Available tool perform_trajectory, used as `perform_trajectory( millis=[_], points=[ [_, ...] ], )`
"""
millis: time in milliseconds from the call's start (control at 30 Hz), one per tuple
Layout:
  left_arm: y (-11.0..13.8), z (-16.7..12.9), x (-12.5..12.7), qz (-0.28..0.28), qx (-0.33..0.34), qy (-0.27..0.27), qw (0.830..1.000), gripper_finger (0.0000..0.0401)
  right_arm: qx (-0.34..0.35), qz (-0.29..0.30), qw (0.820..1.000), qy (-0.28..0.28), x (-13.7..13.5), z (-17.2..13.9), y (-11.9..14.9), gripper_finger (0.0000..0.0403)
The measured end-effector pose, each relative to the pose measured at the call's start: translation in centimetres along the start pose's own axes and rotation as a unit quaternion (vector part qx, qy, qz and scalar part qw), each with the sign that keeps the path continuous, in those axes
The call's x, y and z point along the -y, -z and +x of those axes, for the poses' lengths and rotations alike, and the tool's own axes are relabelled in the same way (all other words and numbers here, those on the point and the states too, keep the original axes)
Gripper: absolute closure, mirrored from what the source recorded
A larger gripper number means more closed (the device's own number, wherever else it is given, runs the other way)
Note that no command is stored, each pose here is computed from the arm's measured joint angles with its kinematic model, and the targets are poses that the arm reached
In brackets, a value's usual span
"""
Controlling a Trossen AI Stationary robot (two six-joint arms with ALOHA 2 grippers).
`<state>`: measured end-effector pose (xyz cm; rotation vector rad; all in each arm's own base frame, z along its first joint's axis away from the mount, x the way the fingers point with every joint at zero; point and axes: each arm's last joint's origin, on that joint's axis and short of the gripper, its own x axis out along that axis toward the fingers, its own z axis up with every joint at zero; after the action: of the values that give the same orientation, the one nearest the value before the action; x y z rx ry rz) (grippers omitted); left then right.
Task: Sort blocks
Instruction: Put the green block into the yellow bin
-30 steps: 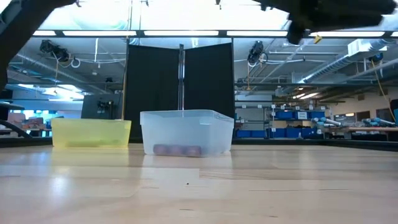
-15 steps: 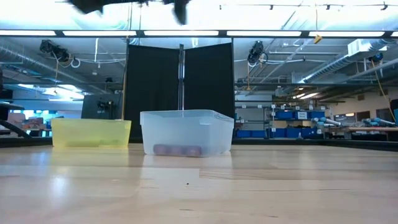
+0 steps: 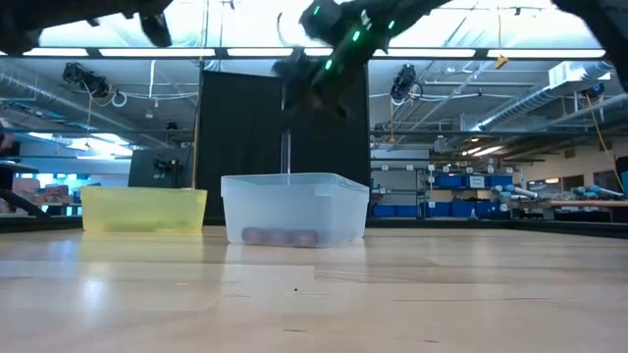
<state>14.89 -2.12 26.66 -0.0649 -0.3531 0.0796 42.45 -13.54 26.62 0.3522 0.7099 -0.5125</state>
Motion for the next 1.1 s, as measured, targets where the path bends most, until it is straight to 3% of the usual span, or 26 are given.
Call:
perform_trajectory(
  millis=[167,367,533,733,1100],
  points=[
    [-0.6,-1.5,-0.5,0.006,-0.015,-0.018,1.000,0.0378,-0.049,0.057,0.997,0.015,1.1,4.6,1.8,0.0131],
    [-0.8,-2.3,-0.8,0.010,-0.028,-0.021,0.999,0.0378,-0.067,0.072,0.995,0.026,1.2,7.6,0.2,0.0103],
    [-0.6,-2.3,-0.8,0.016,-0.039,-0.020,0.999,0.0378,-0.105,0.075,0.989,0.073,0.9,9.7,-0.8,0.0088],
    [-0.7,-2.3,-0.8,0.026,-0.037,-0.021,0.999,0.0378,-0.143,0.101,0.978,0.110,1.4,12.2,-0.1,0.0083],
    [-0.8,-2.4,-0.9,0.039,-0.031,-0.029,0.998,0.0378,-0.142,0.117,0.974,0.132,1.7,12.3,0.0,0.0087]
  ],
)
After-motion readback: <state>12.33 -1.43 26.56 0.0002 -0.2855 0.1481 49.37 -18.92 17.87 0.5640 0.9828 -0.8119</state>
